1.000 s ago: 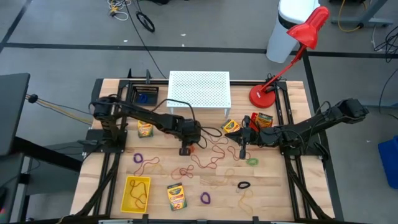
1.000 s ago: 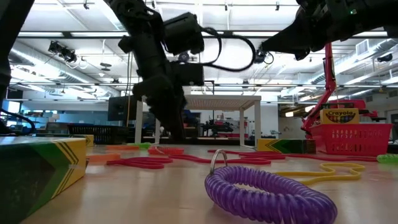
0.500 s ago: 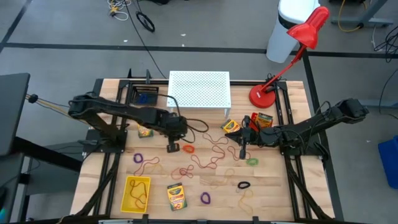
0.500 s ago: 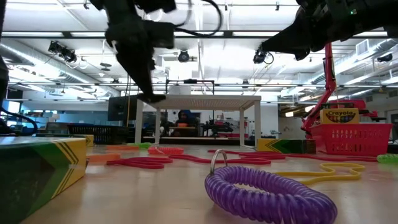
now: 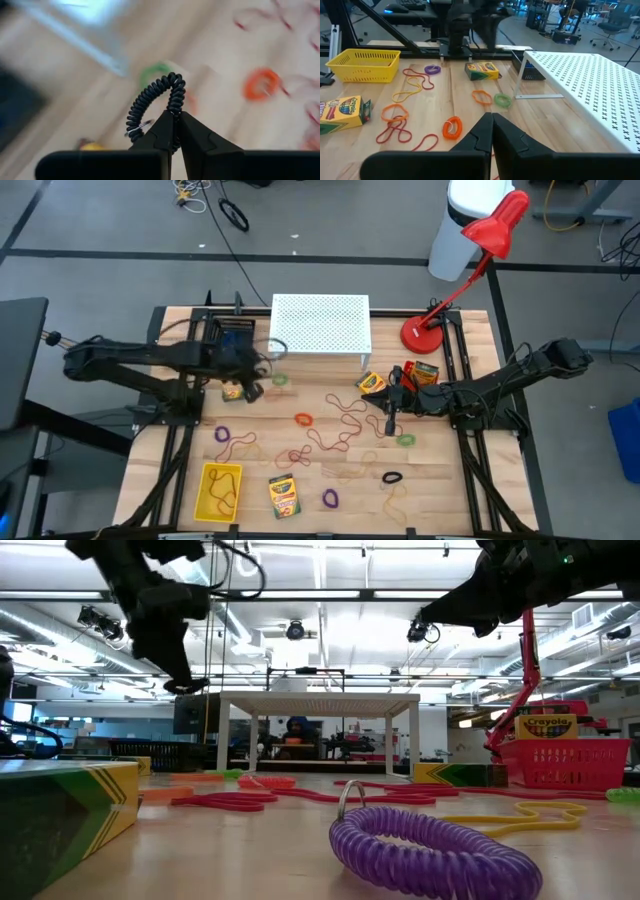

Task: Pick & Place Office Desk Supplies
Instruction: Put the top black spring rubber band into the black bin

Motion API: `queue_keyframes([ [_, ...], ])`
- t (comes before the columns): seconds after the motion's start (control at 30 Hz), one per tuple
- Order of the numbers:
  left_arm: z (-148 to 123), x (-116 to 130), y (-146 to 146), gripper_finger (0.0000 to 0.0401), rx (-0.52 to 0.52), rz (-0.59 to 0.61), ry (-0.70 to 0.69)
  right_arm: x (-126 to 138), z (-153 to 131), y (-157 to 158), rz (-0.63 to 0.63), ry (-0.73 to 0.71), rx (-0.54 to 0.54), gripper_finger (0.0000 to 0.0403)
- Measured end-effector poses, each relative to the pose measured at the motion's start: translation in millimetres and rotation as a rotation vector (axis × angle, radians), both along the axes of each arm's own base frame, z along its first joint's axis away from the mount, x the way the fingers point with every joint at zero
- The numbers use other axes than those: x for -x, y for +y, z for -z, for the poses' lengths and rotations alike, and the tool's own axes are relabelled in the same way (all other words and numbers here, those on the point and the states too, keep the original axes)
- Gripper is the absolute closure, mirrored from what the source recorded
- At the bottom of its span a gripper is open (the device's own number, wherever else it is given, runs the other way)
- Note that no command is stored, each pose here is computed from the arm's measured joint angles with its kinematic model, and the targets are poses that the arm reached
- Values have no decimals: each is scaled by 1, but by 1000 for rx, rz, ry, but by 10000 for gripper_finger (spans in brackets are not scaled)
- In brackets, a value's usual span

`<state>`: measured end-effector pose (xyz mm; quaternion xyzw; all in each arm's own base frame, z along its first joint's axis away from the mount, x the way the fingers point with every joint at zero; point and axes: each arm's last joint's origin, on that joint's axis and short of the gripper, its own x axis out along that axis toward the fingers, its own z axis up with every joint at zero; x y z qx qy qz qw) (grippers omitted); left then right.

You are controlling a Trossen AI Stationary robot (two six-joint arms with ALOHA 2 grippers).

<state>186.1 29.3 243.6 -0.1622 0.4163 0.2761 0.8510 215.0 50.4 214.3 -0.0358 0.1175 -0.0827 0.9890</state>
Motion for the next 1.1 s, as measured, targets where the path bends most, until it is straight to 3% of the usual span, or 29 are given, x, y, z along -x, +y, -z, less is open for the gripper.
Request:
queue_keyframes([
  [0.13,-5,20,25,377,-15,-214,-40,0,0,0,0,1,0,388],
  [0.37,-1,39,75,377,-36,-407,19,0,0,0,0,0,0,388],
  [0.8,40,56,160,377,97,-609,51,0,0,0,0,0,0,388],
  [1.1,64,51,180,377,158,-612,42,0,0,0,0,-1,0,388],
])
